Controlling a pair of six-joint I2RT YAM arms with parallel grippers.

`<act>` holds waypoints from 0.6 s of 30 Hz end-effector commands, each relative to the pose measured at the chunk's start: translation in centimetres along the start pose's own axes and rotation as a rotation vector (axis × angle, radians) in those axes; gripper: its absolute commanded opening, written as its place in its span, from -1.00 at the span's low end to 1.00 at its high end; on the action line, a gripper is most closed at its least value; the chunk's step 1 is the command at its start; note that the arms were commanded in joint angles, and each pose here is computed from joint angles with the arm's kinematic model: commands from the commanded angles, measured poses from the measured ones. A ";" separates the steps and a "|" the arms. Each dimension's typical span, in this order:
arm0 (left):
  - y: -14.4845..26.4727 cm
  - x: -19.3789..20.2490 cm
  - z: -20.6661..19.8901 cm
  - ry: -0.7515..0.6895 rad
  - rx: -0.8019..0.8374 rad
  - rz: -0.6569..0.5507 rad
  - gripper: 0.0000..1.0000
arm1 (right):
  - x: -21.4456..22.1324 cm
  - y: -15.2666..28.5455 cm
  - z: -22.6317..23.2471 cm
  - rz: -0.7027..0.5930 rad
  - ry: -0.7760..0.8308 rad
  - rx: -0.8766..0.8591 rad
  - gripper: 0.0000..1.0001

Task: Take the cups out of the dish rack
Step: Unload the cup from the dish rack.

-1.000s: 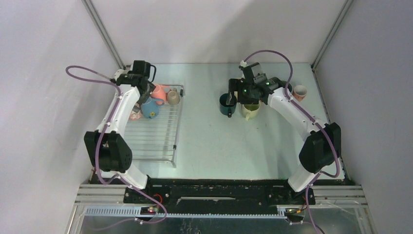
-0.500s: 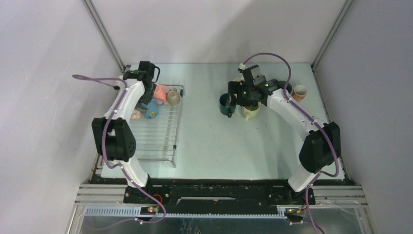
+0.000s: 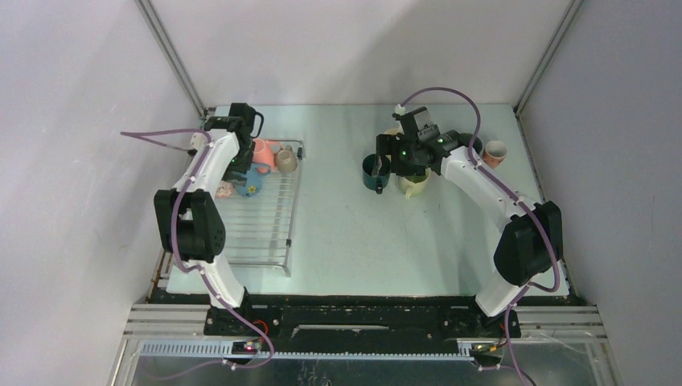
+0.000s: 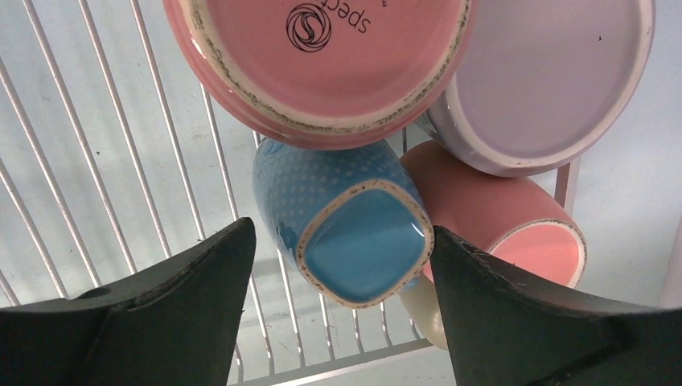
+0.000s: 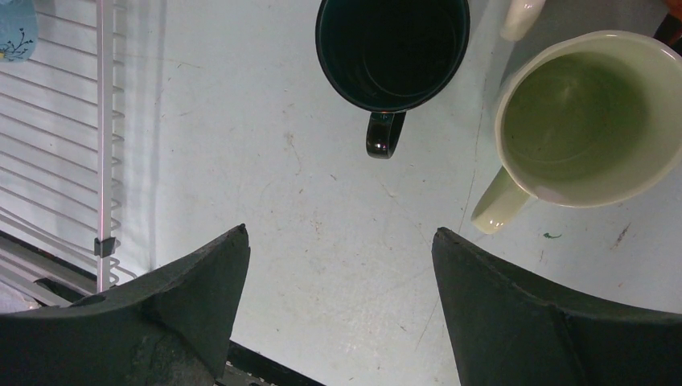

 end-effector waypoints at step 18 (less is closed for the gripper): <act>-1.1 0.9 1.7 -0.021 -0.098 0.042 0.86 | -0.7 1.2 0.5 -0.053 0.029 -0.034 0.79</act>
Point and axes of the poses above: each gripper's point midway between its finger pads, its own y axis back along the fingers, its own z axis along the line the jaws close on, x = y × z, the point moved 9 cm from there along y, back along the fingers, and after that the axes turned 4 degrees about -y, right-handed, at the moved point
